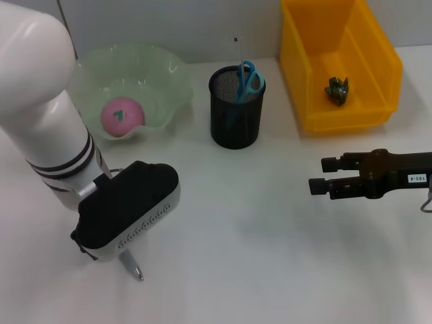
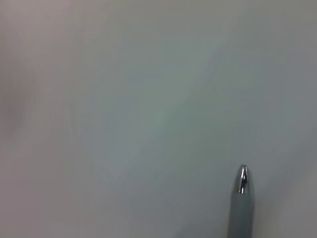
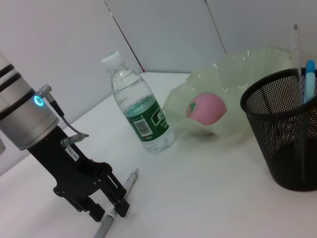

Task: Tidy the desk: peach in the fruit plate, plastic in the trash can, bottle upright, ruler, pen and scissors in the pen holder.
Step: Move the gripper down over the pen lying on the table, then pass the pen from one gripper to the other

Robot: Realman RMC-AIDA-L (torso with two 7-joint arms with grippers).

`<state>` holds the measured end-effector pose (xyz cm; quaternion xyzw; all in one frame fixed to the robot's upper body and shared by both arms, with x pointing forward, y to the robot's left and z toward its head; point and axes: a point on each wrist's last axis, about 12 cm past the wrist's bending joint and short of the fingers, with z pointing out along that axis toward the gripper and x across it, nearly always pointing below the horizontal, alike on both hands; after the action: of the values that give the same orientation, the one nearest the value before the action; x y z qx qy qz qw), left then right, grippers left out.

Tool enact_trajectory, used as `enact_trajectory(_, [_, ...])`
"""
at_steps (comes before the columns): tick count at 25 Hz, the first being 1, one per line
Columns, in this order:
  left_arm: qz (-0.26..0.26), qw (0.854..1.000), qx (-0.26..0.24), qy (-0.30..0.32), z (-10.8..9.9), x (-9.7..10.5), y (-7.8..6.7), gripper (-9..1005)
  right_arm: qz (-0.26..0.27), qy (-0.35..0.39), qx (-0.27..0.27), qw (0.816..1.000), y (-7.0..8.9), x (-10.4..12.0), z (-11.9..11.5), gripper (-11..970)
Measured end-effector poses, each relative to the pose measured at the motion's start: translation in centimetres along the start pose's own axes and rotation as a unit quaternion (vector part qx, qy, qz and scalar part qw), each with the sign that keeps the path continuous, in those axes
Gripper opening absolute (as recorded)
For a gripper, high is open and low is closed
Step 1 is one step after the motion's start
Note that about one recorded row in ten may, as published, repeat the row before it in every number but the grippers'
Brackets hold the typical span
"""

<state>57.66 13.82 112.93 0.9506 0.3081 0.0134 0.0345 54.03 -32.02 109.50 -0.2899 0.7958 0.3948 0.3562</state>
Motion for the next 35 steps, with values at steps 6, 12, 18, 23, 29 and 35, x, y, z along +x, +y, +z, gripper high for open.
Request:
enact_trajectory(6, [0.001, 1.000, 0.004, 0.006, 0.2, 0.1, 0.0, 511, -0.001, 0.000, -0.001, 1.000, 0.0, -0.1, 0.1, 814])
enact_trajectory(12, [0.001, 1.000, 0.007, 0.003, 0.2, 0.1, 0.1, 403, -0.003, 0.000, -0.002, 1.000, 0.0, -0.3, 0.2, 815])
enact_trajectory(18, [0.004, 1.000, 0.011, 0.003, 0.4, 0.1, 0.2, 311, -0.003, 0.000, -0.002, 1.000, 0.0, -0.3, 0.2, 815])
enact_trajectory(23, [0.012, 1.000, 0.018, 0.002, 0.7, 0.1, 0.1, 294, -0.002, 0.001, -0.005, 1.000, 0.1, -0.3, 0.3, 814])
enact_trajectory(29, [0.014, 1.000, 0.016, 0.004, 0.7, 0.1, 0.1, 223, 0.000, 0.001, -0.007, 1.000, 0.1, -0.2, 0.2, 814])
enact_trajectory(35, [-0.032, 0.999, -0.003, 0.005, -1.0, 0.7, 0.3, 137, 0.000, 0.001, -0.008, 1.000, 0.2, -0.2, 0.2, 814])
